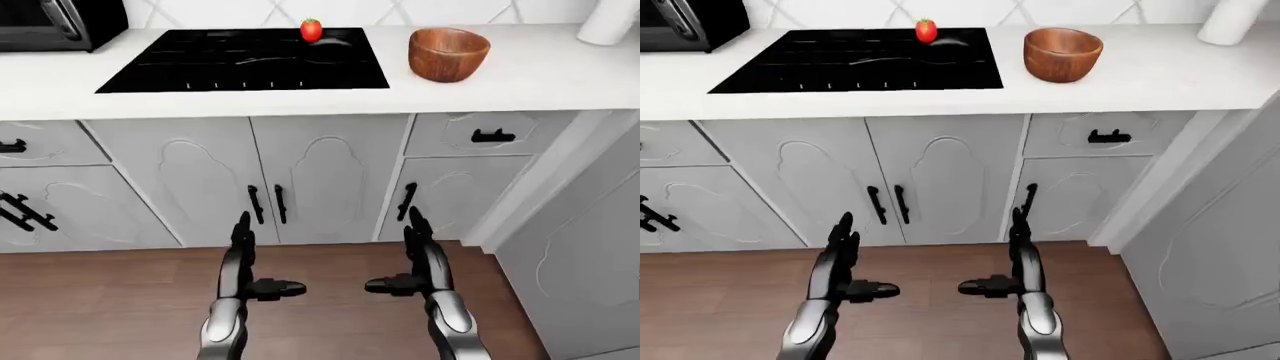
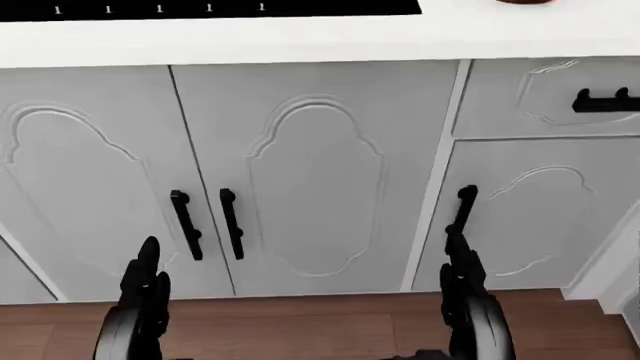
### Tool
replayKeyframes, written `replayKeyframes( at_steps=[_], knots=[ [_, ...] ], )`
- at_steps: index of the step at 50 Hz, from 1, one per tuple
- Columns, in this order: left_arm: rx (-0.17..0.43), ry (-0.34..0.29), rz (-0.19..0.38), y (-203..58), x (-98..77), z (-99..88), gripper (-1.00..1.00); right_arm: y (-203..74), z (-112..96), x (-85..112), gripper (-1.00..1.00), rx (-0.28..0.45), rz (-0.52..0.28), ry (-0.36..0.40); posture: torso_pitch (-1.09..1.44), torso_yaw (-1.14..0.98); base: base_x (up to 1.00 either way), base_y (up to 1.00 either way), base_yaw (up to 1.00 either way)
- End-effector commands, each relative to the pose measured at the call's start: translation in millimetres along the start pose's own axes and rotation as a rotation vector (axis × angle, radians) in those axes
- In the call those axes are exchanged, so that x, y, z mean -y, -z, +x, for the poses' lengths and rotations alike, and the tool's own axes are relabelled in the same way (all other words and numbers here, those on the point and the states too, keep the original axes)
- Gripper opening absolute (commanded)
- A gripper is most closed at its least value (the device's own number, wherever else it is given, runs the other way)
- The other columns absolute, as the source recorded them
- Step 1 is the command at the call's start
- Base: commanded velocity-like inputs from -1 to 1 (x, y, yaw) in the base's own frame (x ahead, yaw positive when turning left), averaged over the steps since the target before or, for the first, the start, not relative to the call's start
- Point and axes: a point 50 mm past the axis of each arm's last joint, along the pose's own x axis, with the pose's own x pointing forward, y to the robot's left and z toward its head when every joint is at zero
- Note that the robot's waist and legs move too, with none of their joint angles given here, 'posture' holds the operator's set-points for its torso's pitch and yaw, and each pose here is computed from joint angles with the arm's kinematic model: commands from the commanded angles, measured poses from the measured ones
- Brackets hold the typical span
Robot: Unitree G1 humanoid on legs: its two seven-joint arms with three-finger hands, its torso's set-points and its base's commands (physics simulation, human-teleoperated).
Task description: Pick the tomato from the pan and place it in the bowl.
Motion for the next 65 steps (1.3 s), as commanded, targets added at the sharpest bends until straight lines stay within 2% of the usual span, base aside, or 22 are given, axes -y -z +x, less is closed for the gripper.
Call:
replayKeyframes(
  at_steps=[1,3,10,17,25,31,34,35,36,41,50,54,65],
  knots=[
    [0.203,0.016,0.01,-40.6,-0.9,3.2,1.0,-38.5,5.2,-1.0,1.0,0.187,-0.027,-0.025,0.0,0.0,0.0,0.0,0.0],
    [0.226,0.011,0.011,-47.2,-2.9,3.4,1.0,-43.7,5.0,-0.8,1.0,0.206,-0.042,-0.032,0.0,0.0,0.0,0.0,0.0],
    [0.245,-0.003,0.009,-54.6,-9.7,6.3,1.0,-57.1,6.1,3.4,1.0,0.235,-0.05,-0.032,0.0,0.0,0.0,0.0,0.0],
    [0.285,-0.023,0.0,-72.2,-21.7,9.0,1.0,-84.7,8.5,20.2,1.0,0.299,-0.053,-0.017,0.0,0.0,0.0,0.0,0.0],
    [0.334,-0.094,-0.001,-90.0,-48.1,18.0,1.0,-110.6,10.8,63.8,1.0,0.351,-0.06,0.086,0.0,0.0,0.0,0.0,0.0],
    [0.369,-0.137,-0.004,-99.9,-63.7,22.4,1.0,-117.9,9.4,97.8,1.0,0.375,-0.071,0.17,0.0,0.0,0.0,0.0,0.0],
    [0.396,-0.155,0.001,-112.2,-69.6,18.2,1.0,-123.7,3.6,124.4,1.0,0.397,-0.082,0.232,0.0,0.0,0.0,0.0,0.0],
    [0.402,-0.158,0.005,-114.1,-70.0,17.0,1.0,-125.8,0.8,132.8,1.0,0.404,-0.077,0.249,0.0,0.0,0.0,0.0,0.0],
    [0.406,-0.16,0.01,-116.9,-70.0,15.4,1.0,-126.6,-3.1,151.1,1.0,0.403,-0.072,0.297,0.0,0.0,0.0,0.0,0.0],
    [0.42,-0.156,0.008,-122.8,-68.8,11.4,1.0,-135.4,-17.2,195.7,1.0,0.424,-0.089,0.415,0.0,0.0,0.0,0.0,0.0],
    [0.498,-0.168,0.011,-141.3,-71.2,4.9,1.0,-140.6,-37.3,237.7,1.0,0.443,-0.085,0.518,0.0,0.0,0.0,0.0,0.0],
    [0.521,-0.178,0.034,-149.9,-71.2,1.0,1.0,-140.5,-47.4,255.0,1.0,0.447,-0.085,0.564,0.0,0.0,0.0,0.0,0.0],
    [0.586,-0.205,0.069,-171.1,-76.9,-9.7,1.0,-149.8,-67.4,279.2,1.0,0.474,-0.102,0.628,0.0,0.0,0.02,0.0,0.0]
  ],
)
